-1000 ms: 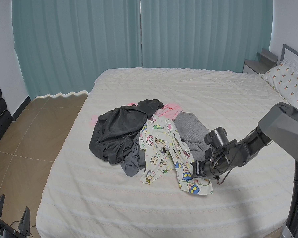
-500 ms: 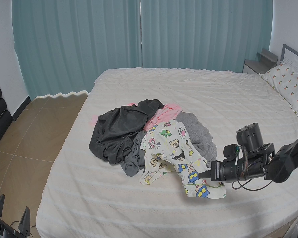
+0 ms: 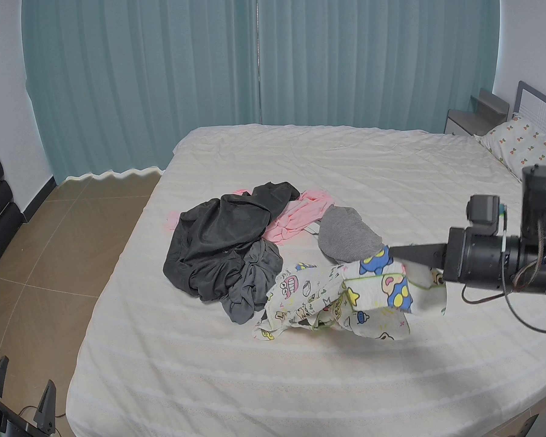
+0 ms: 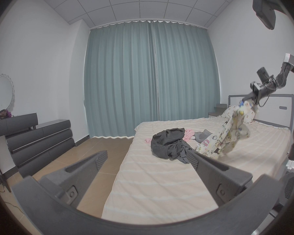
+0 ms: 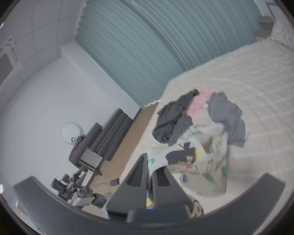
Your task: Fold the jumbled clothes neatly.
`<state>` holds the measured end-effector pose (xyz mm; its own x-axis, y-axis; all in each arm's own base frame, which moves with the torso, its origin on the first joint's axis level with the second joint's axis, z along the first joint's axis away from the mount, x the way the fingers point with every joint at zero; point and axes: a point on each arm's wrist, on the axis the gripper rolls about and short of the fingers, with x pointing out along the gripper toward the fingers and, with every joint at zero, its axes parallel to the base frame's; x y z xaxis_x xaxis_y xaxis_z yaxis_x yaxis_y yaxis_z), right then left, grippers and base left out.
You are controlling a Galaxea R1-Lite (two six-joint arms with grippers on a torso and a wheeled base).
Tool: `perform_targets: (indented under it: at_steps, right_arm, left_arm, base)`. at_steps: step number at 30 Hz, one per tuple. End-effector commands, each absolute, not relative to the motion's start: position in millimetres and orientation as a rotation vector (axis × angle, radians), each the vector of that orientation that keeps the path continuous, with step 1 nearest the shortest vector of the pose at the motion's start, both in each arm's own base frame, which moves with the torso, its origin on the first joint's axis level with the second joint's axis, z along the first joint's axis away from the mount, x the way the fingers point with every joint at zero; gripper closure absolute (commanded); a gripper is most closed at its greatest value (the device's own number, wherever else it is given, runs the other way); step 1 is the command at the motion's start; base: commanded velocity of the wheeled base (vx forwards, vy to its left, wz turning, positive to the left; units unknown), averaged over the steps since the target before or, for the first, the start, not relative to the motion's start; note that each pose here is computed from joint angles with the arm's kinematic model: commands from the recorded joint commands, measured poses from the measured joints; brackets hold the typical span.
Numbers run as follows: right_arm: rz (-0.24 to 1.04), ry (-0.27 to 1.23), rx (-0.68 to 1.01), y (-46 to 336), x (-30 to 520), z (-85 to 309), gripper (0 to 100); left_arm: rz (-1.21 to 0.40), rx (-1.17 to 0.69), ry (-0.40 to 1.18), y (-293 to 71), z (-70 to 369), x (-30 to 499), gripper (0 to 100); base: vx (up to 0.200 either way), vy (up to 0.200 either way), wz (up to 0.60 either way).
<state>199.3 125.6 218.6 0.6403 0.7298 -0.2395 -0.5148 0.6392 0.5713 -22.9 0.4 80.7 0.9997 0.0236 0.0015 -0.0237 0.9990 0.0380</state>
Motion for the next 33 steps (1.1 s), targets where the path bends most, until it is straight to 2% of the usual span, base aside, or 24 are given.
perform_targets:
  at_steps: [1,5,7,8,9,11,13,19,21,23,33]
  right_arm:
    - [0.827,0.324,0.502,128,187,266,100]
    - [0.839,0.291,0.506,134,197,280,100]
    - [0.844,0.279,0.508,139,205,284,100]
    - [0.844,0.277,0.508,141,208,285,100]
    - [0.846,0.28,0.509,142,210,285,100]
    - [0.862,0.289,0.506,146,213,284,100]
    - [0.892,0.286,0.505,151,210,286,100]
    - [0.914,0.271,0.507,158,210,293,100]
    - [0.915,0.26,0.509,158,210,297,100]
    - [0.927,0.232,0.513,157,208,306,100]
    - [0.964,0.233,0.512,166,202,308,100]
  left_arm:
    - [0.026,0.035,0.0,0,76,-23,0]
    - [0.028,0.031,-0.016,0,82,-24,0]
    - [0.014,-0.147,-0.223,0,169,-35,0]
    - [-0.005,-0.241,-0.233,0,198,-32,0]
    - [-0.005,-0.261,-0.206,0,207,-27,0]
    - [-0.026,-0.159,-0.093,0,207,-15,0]
    - [-0.142,-0.085,0.066,-3,198,6,0]
    - [-0.555,-0.103,0.335,-15,191,57,0]
    - [-0.63,-0.095,0.395,-19,187,69,0]
    - [-0.718,-0.074,0.524,-32,176,93,0]
    - [-0.921,-0.004,0.678,-92,150,139,0]
  base:
    - [0.0,0.0,0.0]
    - [0.0,0.0,0.0]
    - [0.0,0.0,0.0]
    - [0.0,0.0,0.0]
    - [0.0,0.0,0.0]
    - [0.0,0.0,0.0]
    - [0.0,0.0,0.0]
    - [0.0,0.0,0.0]
    - [0.0,0.0,0.0]
    - [0.0,0.0,0.0]
    - [0.0,0.0,0.0]
